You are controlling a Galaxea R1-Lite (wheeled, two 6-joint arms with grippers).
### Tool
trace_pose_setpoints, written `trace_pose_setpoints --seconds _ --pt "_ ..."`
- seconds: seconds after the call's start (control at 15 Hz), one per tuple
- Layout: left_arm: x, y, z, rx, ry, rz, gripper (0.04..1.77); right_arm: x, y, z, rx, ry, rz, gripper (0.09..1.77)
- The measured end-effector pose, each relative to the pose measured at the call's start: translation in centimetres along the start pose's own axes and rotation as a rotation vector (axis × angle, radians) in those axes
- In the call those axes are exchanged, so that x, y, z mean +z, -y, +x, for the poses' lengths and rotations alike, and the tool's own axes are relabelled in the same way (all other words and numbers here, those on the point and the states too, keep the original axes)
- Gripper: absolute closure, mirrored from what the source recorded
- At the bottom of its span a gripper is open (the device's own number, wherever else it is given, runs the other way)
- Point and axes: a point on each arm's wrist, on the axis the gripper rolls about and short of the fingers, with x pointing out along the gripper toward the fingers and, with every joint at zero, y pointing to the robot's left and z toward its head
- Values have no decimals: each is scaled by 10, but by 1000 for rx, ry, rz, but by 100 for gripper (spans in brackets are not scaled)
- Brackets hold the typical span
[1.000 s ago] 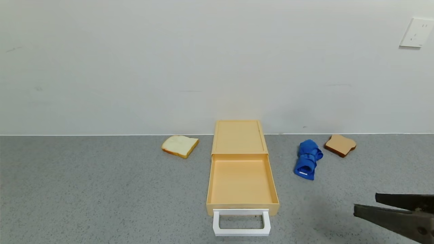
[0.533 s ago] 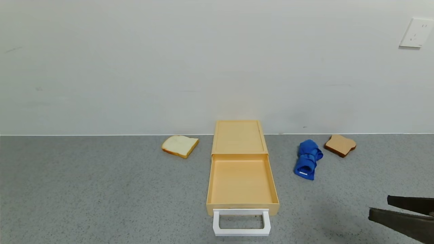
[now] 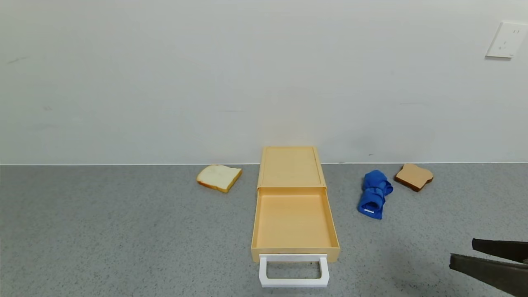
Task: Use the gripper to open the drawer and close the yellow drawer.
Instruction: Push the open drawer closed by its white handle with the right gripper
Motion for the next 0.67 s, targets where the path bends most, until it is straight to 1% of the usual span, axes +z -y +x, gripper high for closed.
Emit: trace_pose_setpoints --seconds 0.2,0.4,0.53,0.67 --pt "0 0 0 0 0 0 9 3 -1 0 3 10 -1 15" --pt "0 0 0 0 0 0 9 15 -4 7 10 40 -3 15" --pt "0 0 0 0 0 0 9 27 -6 19 -13 27 2 15" --pt "0 0 0 0 0 0 9 38 -6 37 -67 -15 15 15"
